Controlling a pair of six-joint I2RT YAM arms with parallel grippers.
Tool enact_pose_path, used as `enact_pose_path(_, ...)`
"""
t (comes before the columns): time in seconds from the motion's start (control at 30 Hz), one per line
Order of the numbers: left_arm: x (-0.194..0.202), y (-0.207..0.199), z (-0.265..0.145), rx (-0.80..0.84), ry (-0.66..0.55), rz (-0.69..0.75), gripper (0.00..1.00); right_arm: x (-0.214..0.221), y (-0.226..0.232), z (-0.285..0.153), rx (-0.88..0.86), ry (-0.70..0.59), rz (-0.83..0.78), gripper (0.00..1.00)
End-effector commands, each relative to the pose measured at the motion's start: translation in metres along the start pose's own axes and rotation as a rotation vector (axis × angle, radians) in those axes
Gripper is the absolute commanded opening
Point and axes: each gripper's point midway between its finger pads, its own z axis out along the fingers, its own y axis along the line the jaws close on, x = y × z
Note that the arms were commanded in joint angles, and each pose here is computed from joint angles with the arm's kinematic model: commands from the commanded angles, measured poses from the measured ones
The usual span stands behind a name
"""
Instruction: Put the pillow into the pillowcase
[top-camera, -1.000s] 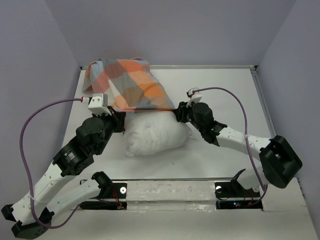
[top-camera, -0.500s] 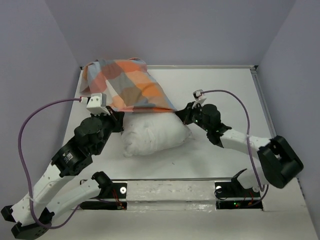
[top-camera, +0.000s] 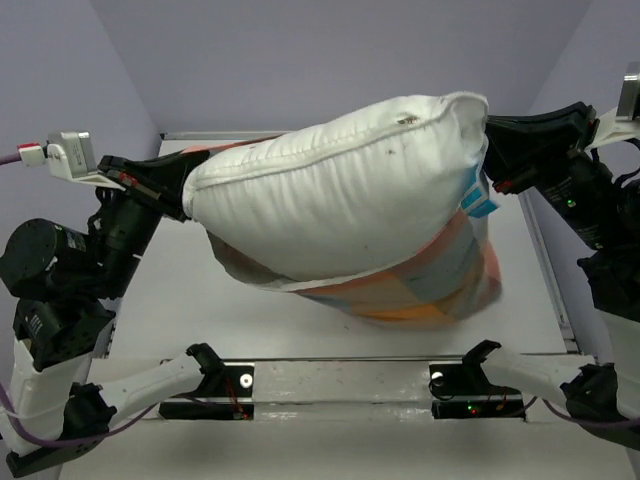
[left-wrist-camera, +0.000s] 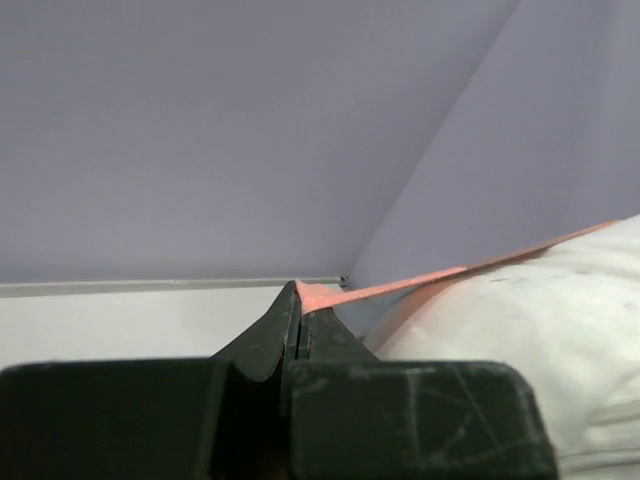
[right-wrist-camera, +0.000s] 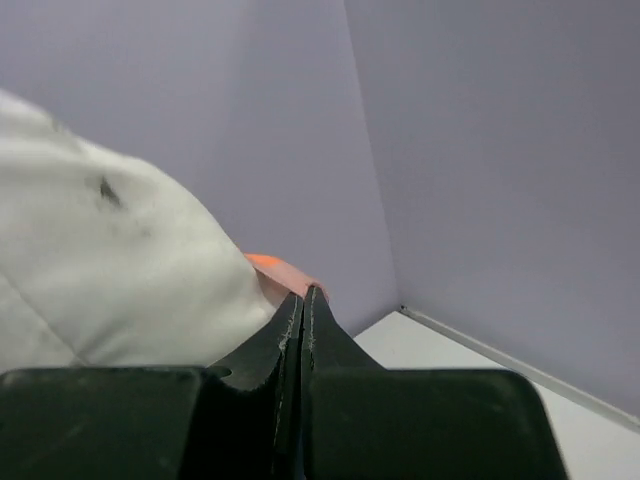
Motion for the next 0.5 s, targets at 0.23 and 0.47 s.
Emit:
enact_pose_path(0.23,-0.093,-0.033,-0.006,0.073,-0.158,-0.004,0.00,-0.077,-0.011,-0.001,0.154,-0.110,-0.086,0.00)
enact_pose_path(0.47,-0.005,0.029,0.032,-0.195,-0.098,0.070,0.00,0.138,-0.139,0.052,0.498,0.330,-0.083,0.00)
